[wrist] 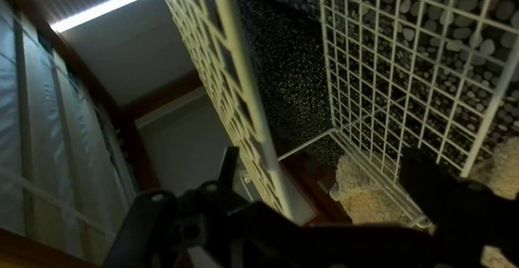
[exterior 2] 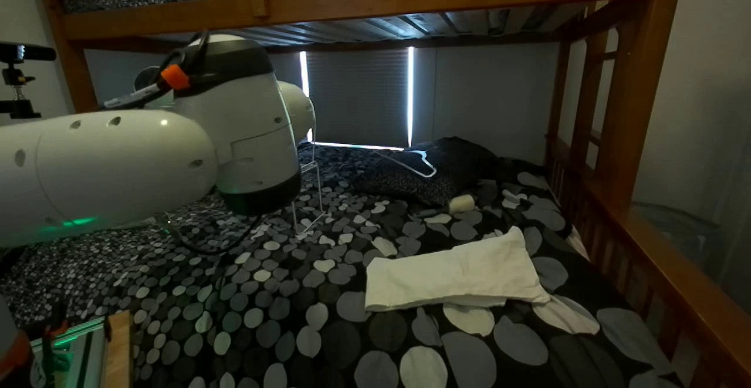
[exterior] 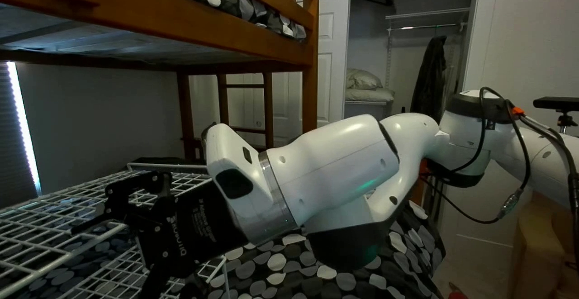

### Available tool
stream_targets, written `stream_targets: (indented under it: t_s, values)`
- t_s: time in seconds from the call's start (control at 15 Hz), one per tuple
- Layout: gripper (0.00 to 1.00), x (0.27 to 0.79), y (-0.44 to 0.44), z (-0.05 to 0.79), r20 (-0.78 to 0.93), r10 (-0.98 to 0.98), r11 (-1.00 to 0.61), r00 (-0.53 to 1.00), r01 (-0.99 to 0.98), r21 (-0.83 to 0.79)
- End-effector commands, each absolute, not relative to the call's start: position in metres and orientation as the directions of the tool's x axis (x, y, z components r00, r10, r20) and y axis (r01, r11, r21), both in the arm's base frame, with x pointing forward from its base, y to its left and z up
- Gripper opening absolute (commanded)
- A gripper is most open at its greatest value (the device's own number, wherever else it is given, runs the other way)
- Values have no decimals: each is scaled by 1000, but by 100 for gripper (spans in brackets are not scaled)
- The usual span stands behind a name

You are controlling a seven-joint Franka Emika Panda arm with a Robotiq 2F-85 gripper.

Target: Move the wire rack to the left

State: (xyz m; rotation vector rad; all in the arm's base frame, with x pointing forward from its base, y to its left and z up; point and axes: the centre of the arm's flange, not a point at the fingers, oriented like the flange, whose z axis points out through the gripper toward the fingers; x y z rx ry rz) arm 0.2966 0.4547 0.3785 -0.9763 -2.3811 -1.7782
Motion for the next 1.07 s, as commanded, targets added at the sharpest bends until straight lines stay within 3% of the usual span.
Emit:
stream_targets:
  t_s: [0.0, 0.47, 1.0]
  values:
    - [100, 268, 434, 417, 461, 572, 125, -678, 629, 768]
    - [100, 245, 394, 486, 478, 779, 33, -405, 788, 614]
    - [100, 224, 287, 507, 219, 971, -34, -96, 850, 526]
